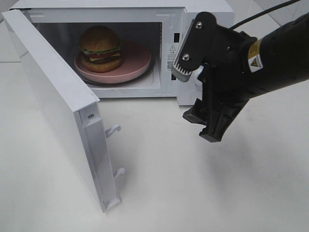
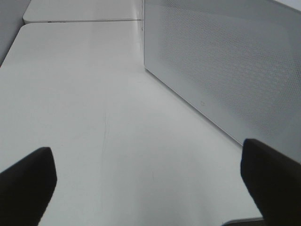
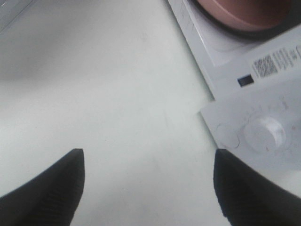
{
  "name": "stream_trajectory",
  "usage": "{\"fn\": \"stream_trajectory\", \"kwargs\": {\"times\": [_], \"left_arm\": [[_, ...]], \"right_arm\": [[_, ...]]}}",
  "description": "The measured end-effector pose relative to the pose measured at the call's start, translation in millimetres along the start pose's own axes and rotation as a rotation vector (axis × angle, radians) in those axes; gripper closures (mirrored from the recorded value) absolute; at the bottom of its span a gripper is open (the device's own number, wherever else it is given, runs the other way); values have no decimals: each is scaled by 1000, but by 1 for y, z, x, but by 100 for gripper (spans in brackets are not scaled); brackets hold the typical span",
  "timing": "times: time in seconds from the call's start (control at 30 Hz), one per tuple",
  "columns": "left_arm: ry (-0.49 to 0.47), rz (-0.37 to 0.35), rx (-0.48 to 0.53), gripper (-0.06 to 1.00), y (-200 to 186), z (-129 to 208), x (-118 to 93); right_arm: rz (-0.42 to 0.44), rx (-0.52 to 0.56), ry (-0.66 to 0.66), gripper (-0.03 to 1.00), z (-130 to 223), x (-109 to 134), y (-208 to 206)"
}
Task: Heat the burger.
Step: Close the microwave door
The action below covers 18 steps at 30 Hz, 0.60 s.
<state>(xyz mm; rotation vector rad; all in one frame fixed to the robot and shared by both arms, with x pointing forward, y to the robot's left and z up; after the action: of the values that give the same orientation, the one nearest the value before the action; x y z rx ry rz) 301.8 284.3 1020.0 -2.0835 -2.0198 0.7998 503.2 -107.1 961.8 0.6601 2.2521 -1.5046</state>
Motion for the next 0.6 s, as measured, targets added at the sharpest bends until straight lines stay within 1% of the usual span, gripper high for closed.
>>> {"fn": "stream_trajectory", "kwargs": {"times": [0.03,0.07,0.1,0.13,0.17,0.2,0.23,0.3,0.33,0.37,0.43,0.47,0.5,0.53,0.6], "left_arm": [[0,0,0,-4,0,0,0],[0,0,0,-4,0,0,0],[0,0,0,-4,0,0,0],[0,0,0,-4,0,0,0],[0,0,0,-4,0,0,0],[0,0,0,-4,0,0,0],[0,0,0,-4,0,0,0],[0,0,0,-4,0,0,0],[0,0,0,-4,0,0,0],[0,0,0,-4,0,0,0],[0,0,0,-4,0,0,0],[0,0,0,-4,0,0,0],[0,0,0,-4,0,0,0],[0,0,0,-4,0,0,0],[0,0,0,-4,0,0,0]], "right_arm": [[0,0,0,23,0,0,0],[-9,24,74,22,5,1,-10],[-9,24,74,22,5,1,-10],[-16,40,103,22,8,3,-13],[-20,62,168,21,13,4,-23],[-20,62,168,21,13,4,-23],[-25,85,228,21,18,6,-33],[-25,92,249,20,20,6,-38],[-29,118,299,20,26,9,-49],[-29,118,299,20,26,9,-49],[-37,157,345,20,36,14,-66],[-37,157,345,20,36,14,-66],[-34,167,369,20,40,15,-77],[-34,167,369,20,40,15,-77],[-25,175,399,20,47,18,-94]]}}
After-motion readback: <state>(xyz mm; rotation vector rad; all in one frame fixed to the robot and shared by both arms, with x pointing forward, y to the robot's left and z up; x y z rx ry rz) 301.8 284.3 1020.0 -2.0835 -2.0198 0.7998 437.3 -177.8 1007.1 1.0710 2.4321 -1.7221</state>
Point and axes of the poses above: a point on each arm's last joint axis where the gripper is mounted, y pointing out along that axis toward the gripper, x along the wrist's bending axis when the last joint is at zero, z = x × y, the point moved 8 cm from there along y, pointing out along that axis toward the gripper, and after that the axes turned 15 degrees about -y, right-handed, at the moved point
